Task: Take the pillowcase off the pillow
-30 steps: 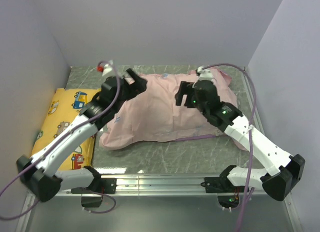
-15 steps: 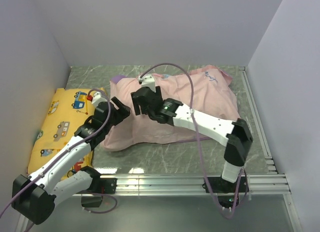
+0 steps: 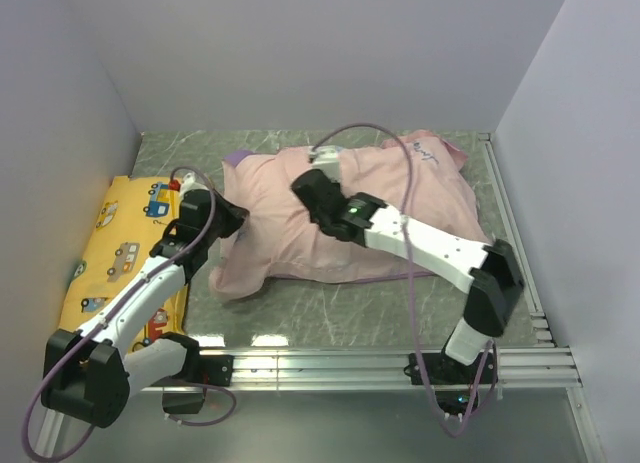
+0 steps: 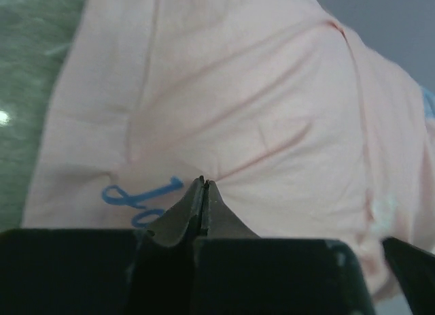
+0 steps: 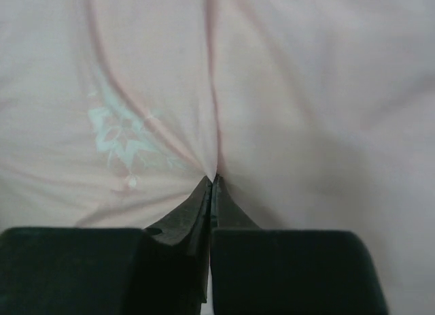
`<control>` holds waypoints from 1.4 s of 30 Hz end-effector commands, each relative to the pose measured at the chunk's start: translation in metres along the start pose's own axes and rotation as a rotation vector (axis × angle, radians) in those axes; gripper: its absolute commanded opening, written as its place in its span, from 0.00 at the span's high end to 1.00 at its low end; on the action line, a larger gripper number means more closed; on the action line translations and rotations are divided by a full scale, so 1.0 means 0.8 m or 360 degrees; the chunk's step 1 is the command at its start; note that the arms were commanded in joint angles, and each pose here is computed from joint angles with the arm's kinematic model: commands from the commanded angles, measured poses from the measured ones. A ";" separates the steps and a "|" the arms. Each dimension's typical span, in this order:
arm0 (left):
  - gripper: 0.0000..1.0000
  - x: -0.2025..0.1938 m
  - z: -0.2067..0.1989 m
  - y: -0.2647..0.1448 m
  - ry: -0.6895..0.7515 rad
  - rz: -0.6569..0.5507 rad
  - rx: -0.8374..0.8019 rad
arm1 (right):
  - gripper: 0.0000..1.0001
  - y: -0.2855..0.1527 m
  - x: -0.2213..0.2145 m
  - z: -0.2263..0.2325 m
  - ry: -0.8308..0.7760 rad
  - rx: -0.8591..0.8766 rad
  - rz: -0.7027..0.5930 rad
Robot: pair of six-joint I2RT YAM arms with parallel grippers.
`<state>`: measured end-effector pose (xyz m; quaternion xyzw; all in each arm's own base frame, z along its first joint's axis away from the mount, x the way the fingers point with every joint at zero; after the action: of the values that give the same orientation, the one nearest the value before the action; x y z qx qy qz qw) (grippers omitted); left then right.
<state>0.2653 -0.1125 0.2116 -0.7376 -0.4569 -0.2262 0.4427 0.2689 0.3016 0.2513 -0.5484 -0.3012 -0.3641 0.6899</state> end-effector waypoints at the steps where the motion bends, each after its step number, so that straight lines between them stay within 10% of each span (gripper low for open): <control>1: 1.00 0.011 0.027 0.006 -0.0013 -0.0035 0.0089 | 1.00 -0.023 0.051 -0.096 0.0187 -0.0253 -0.0156; 18: 1.00 0.022 0.016 0.034 0.0119 0.0098 -0.0039 | 1.00 0.024 -0.045 -0.189 0.0299 -0.0281 0.0142; 28: 0.57 0.087 -0.076 -0.024 0.0501 -0.0069 0.0079 | 1.00 0.035 -0.059 -0.180 0.0329 -0.0214 0.0191; 35: 0.18 0.036 -0.121 -0.034 0.0487 -0.0001 -0.0086 | 1.00 0.036 -0.059 -0.172 0.0333 -0.0187 0.0199; 42: 0.07 -0.018 -0.131 -0.006 0.0489 0.0112 -0.0043 | 1.00 0.035 -0.058 -0.170 0.0319 -0.0184 0.0197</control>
<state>0.2583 -0.2030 0.2699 -0.7199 -0.3406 -0.3452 0.4965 0.2752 0.1765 0.1865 -0.5443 -0.1931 -0.4263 0.6962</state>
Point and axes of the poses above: each gripper's point midway between its finger pads, its own y axis out along the fingers, its own z axis along the line the jaws close on, x = y × z, the point moved 8 cm from there along -y, back along the fingers, and after that the axes turned 15 degrees about y, right-handed, at the moved point
